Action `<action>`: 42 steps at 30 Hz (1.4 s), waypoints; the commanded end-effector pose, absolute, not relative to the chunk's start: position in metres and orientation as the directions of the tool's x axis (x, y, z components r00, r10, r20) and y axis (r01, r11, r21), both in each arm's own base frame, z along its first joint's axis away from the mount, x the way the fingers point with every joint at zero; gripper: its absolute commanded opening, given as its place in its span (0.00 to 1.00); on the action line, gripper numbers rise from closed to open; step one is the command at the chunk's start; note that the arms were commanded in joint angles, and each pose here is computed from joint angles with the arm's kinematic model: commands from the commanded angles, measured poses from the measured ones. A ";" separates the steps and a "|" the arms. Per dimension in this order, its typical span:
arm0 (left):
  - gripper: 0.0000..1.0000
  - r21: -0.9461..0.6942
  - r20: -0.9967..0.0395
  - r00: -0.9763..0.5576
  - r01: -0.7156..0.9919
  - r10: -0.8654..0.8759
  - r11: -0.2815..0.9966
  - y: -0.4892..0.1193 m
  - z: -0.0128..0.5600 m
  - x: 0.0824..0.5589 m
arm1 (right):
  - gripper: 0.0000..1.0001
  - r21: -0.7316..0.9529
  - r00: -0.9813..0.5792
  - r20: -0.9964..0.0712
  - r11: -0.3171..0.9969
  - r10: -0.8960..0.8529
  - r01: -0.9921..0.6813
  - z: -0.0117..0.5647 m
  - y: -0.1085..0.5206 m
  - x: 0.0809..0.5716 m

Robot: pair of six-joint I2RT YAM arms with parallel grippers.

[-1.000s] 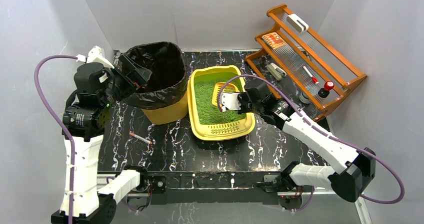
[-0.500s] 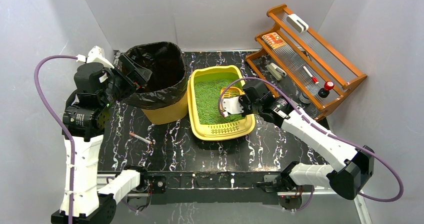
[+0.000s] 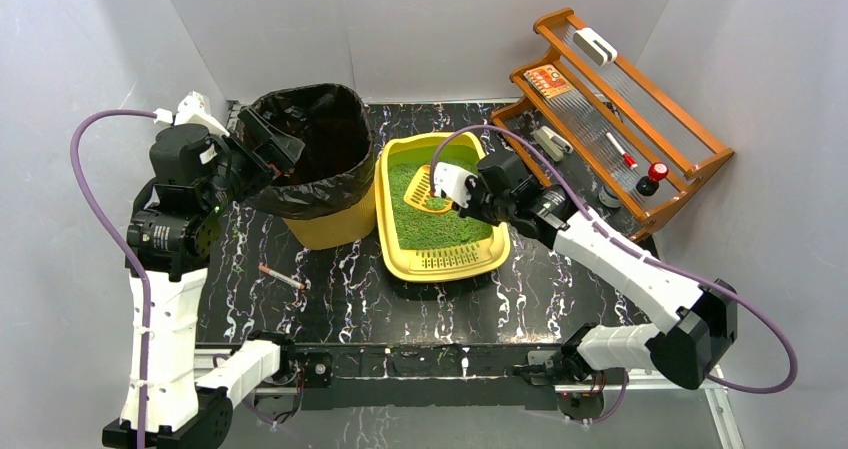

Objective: Clean the litter box

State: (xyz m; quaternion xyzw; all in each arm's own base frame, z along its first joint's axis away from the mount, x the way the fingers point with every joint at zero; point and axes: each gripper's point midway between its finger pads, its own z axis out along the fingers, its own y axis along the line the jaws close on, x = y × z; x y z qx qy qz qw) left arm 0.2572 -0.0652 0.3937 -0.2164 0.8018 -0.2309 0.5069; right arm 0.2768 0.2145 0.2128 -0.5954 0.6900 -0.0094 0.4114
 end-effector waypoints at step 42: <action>0.98 -0.600 -0.699 -0.403 -0.119 -0.591 0.791 -0.067 0.388 0.254 | 0.00 -0.613 0.223 -0.698 0.408 -0.680 -0.676 0.379 0.224 0.283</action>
